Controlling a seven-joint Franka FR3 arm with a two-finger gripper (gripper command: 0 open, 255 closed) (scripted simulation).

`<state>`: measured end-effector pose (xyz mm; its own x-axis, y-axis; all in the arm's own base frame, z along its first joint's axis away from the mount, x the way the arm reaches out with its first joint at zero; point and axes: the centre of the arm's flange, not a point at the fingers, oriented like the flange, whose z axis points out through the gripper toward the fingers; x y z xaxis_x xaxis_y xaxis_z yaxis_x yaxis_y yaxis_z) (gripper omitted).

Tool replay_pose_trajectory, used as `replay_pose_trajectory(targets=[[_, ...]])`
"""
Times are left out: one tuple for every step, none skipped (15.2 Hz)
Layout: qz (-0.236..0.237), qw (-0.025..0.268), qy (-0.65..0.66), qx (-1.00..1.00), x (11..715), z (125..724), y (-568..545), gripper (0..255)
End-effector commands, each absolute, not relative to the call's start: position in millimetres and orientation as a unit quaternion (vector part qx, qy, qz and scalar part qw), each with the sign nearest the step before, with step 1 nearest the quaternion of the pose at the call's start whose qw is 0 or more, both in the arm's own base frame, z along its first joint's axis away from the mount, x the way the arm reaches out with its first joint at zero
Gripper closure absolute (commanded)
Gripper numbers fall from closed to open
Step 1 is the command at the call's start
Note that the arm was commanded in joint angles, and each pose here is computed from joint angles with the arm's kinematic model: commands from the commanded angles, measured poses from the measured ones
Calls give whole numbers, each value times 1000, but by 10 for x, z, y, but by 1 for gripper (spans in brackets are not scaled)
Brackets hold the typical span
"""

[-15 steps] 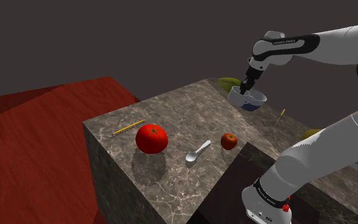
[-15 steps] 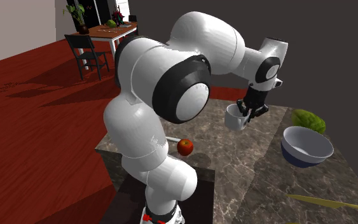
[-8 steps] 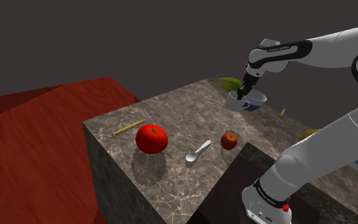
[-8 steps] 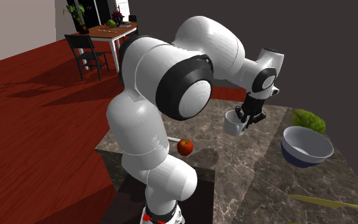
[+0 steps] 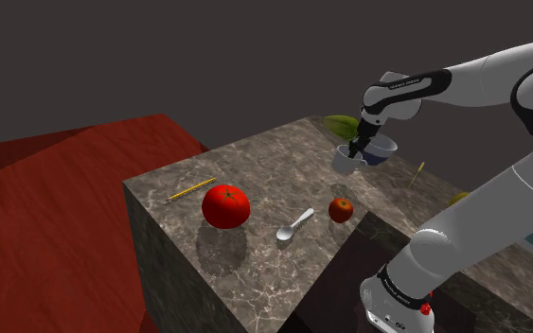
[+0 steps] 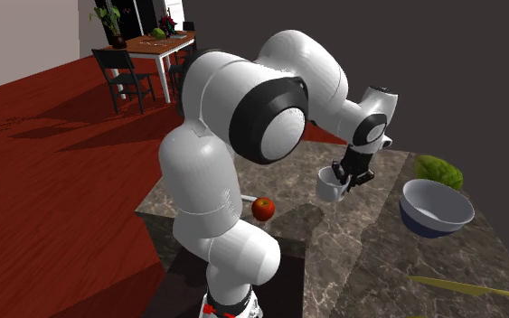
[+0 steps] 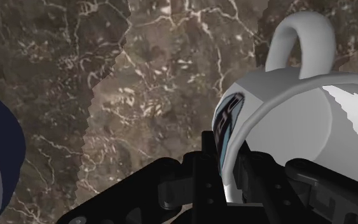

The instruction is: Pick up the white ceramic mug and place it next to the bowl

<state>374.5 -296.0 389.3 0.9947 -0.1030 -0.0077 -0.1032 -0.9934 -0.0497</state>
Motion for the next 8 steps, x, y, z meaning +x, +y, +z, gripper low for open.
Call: replay_pose_trajectory(targets=[[2,25,52,-998,3755,3792,-2958,255],[2,25,52,-998,3755,3740,-2958,255],[2,25,52,-998,3755,3687,-2958,255],[2,25,52,-998,3755,3634,-2958,255],[2,25,52,-998,3755,3581,-2958,255],[2,25,52,-998,3755,3528,-2958,255],[2,25,52,-998,3755,3467,-2958,255],[2,25,52,-998,3755,3467,-2958,255]])
